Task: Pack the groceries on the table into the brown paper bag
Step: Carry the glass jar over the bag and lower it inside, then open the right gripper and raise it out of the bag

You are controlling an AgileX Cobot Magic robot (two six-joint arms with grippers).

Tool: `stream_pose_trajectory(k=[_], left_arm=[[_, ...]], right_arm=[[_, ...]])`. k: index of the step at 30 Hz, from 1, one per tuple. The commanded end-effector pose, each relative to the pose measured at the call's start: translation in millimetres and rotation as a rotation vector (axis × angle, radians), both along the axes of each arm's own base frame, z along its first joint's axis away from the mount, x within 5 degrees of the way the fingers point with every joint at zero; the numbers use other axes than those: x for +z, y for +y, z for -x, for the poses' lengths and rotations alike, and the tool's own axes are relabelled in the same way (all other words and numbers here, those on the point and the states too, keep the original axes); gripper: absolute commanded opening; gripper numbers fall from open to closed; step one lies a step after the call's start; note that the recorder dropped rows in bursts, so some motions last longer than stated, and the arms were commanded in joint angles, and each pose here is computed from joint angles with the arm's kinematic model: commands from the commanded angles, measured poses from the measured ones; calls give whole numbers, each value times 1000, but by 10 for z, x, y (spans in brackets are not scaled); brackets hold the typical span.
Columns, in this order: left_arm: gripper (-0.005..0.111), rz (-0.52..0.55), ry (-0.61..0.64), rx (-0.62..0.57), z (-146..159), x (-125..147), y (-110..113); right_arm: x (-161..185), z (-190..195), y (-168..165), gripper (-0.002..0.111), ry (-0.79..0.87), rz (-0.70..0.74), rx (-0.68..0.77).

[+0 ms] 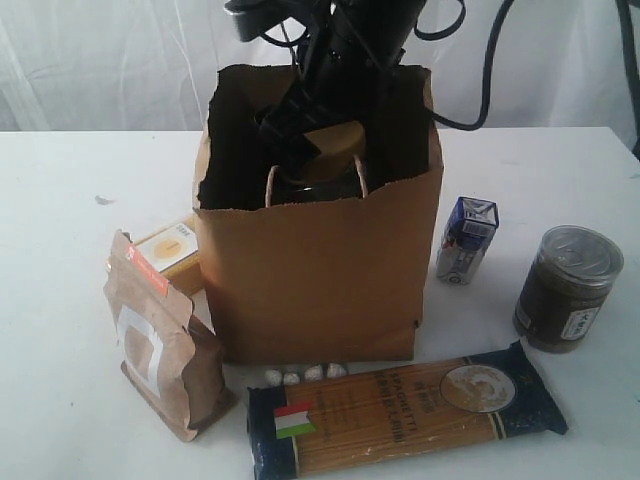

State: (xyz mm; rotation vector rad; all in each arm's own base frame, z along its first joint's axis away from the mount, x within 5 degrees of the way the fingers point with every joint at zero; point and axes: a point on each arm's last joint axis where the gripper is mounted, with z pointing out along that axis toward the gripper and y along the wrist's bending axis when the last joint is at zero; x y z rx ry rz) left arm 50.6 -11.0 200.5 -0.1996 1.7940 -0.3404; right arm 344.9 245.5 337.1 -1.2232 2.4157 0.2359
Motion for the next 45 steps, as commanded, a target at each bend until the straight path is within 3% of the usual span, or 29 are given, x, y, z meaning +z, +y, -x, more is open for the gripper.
stream_pose_trajectory(k=[1, 4, 9, 14, 16, 34, 37, 45], left_arm=[[1, 9, 3, -7, 0, -17, -5], [1, 9, 3, -7, 0, -17, -5], [1, 9, 3, -7, 0, -17, -5], [1, 9, 3, -7, 0, -17, -5], [1, 9, 3, -7, 0, -17, -5], [1, 9, 3, -7, 0, -17, -5], [1, 9, 3, -7, 0, -17, -5], [1, 9, 3, -7, 0, -17, -5]], right_arm=[[-19, -7, 40, 36, 11, -16, -3], [-36, -13, 46, 48, 22, -21, -19], [-55, -21, 51, 56, 26, -18, -19], [-61, -23, 53, 83, 27, -18, -19], [-61, -23, 53, 89, 27, -18, -19], [-153, -76, 88, 90, 36, -21, -39], [-228, -101, 107, 95, 53, -13, -41], [-94, -67, 91, 96, 35, -65, -89]])
